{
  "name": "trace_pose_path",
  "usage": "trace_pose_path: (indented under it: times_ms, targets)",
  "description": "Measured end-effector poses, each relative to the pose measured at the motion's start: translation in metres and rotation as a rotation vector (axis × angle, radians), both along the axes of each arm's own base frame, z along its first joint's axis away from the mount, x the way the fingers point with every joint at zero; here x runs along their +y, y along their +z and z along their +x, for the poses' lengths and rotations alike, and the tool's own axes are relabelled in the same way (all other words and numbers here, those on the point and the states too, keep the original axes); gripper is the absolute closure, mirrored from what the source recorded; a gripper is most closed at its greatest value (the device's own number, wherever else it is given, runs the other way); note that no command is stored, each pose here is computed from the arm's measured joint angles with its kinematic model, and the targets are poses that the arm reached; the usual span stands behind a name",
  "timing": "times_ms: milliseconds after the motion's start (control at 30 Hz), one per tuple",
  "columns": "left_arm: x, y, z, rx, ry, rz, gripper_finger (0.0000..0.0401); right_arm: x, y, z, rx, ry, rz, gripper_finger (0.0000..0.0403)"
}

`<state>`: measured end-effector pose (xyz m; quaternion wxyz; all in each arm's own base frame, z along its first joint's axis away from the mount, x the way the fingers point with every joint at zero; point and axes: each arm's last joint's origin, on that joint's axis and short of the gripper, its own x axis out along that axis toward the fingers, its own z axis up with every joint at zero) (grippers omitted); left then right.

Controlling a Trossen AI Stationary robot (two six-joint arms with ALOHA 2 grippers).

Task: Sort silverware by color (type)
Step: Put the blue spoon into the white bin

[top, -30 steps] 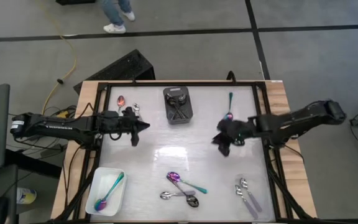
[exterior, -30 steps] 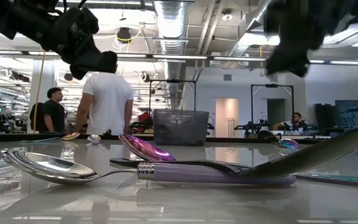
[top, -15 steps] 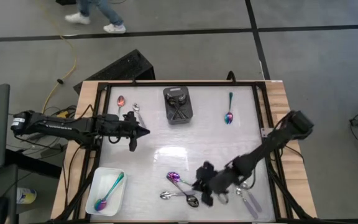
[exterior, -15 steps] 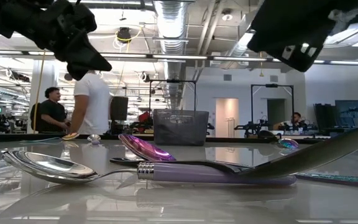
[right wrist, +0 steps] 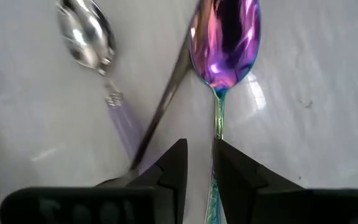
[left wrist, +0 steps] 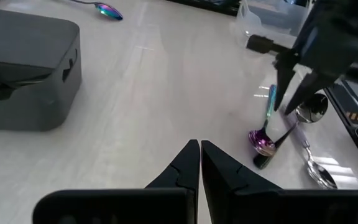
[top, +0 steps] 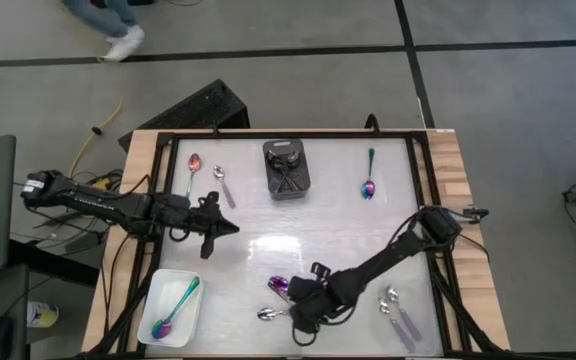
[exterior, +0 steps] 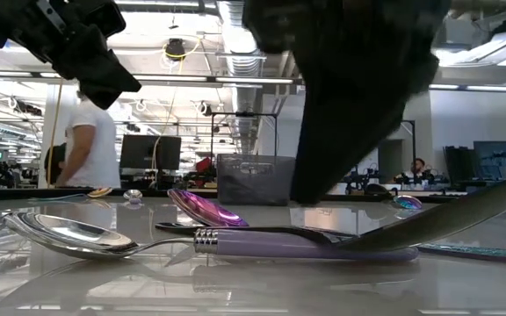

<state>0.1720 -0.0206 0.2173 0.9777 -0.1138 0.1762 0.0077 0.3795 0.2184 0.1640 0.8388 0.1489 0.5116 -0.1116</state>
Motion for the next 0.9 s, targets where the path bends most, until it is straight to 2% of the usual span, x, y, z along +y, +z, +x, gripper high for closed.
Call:
trace_pose_path:
  times_ms: [100, 367, 567, 667, 833, 900]
  targets:
    - [-0.002, 0.000, 0.000, 0.001, -0.007, 0.003, 0.0401, -0.002, -0.012, 0.002, 0.039, -0.010, -0.021, 0.0302]
    - [-0.005, 0.000, -0.001, 0.003, -0.020, 0.004, 0.0401, -0.003, -0.019, 0.001, 0.063, -0.032, -0.068, 0.0302]
    - [-0.004, -0.001, -0.001, 0.006, -0.005, 0.009, 0.0401, 0.000, -0.041, 0.002, 0.114, -0.009, -0.091, 0.0304]
    - [-0.004, -0.001, -0.001, 0.005, 0.012, 0.008, 0.0401, 0.000, -0.047, 0.002, 0.128, -0.003, -0.098, 0.0320]
    - [-0.004, -0.001, -0.001, 0.005, 0.014, 0.008, 0.0401, 0.001, -0.043, 0.000, 0.123, 0.003, -0.106, 0.0375]
    - [-0.004, -0.001, -0.001, 0.004, 0.014, 0.007, 0.0401, 0.000, -0.037, -0.001, 0.105, -0.003, -0.118, 0.0375]
